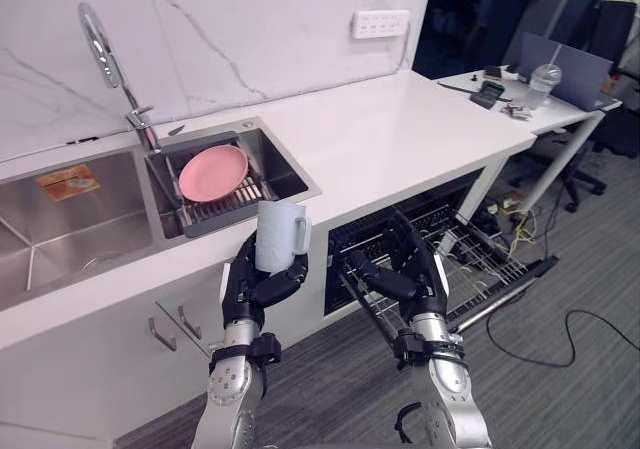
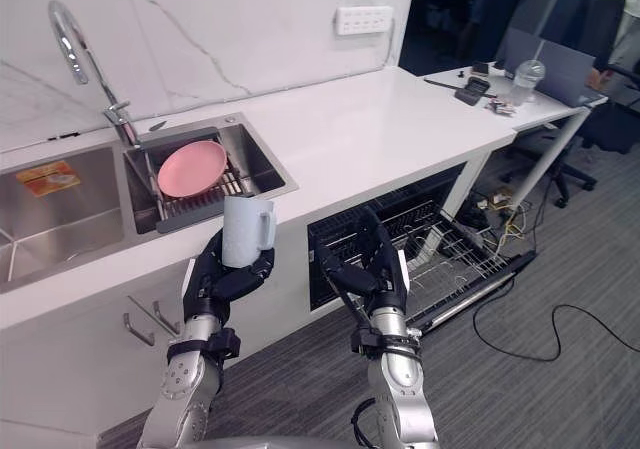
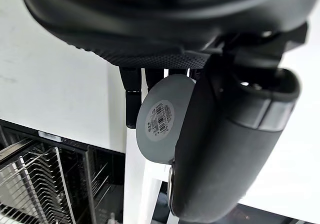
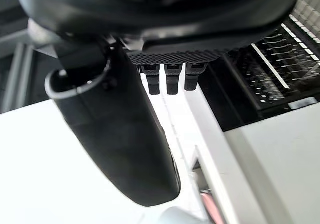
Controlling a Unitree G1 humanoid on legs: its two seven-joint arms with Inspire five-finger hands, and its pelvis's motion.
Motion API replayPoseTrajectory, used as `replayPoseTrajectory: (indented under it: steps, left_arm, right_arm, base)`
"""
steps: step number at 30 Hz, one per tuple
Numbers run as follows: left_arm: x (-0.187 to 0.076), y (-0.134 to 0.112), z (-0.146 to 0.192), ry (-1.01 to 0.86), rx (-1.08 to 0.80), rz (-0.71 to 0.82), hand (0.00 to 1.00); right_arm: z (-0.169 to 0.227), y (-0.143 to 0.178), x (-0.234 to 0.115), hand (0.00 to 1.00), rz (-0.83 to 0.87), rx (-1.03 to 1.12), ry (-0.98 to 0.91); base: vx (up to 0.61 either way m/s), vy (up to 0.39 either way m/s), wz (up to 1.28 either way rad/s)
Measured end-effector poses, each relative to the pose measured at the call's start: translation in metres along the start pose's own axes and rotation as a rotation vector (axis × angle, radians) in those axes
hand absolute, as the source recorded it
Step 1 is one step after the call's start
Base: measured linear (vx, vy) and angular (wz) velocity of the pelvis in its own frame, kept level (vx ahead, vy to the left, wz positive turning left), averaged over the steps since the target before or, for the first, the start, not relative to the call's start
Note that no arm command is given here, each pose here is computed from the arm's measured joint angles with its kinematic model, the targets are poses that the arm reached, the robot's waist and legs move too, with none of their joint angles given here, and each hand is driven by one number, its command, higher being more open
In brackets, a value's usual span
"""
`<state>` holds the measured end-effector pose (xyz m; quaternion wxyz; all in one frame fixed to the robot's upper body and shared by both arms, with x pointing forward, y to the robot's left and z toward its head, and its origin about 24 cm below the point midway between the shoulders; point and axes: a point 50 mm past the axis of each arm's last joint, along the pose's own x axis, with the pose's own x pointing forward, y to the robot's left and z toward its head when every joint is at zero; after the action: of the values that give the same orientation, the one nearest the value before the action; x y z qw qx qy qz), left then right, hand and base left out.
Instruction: Walk over to the sink, pick up the cup, carry it to the dishwasher, place the cup inside the dishwasher, then close the dishwasher door
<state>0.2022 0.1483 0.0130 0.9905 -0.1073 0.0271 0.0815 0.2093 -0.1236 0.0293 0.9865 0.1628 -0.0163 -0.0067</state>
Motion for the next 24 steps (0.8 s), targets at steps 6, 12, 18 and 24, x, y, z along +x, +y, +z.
replayPoseTrajectory:
  steps: [6, 12, 18, 24]
  left_arm:
    - [0.012, 0.002, 0.005, -0.025, 0.02, 0.01, 0.3]
    - [0.023, -0.006, 0.011, -0.054, 0.018, -0.017, 0.3]
    - [0.025, -0.012, 0.01, -0.047, 0.019, -0.041, 0.3]
    - [0.025, -0.026, 0.004, -0.025, 0.032, -0.106, 0.3]
  right_arm:
    - [0.013, 0.005, 0.0, 0.9, 0.055, 0.061, -0.053]
    - [0.021, 0.005, 0.0, 0.9, 0.077, 0.124, -0.083]
    - [0.017, 0.01, -0.005, 0.9, 0.12, 0.16, -0.059]
    - [0.014, 0.02, -0.007, 0.9, 0.167, 0.174, -0.043]
  base:
    - [-0.07, -0.012, -0.44]
    - [-0.03, -0.042, -0.12]
    - [-0.01, -0.02, -0.04]
    - [-0.05, -0.036, 0.0]
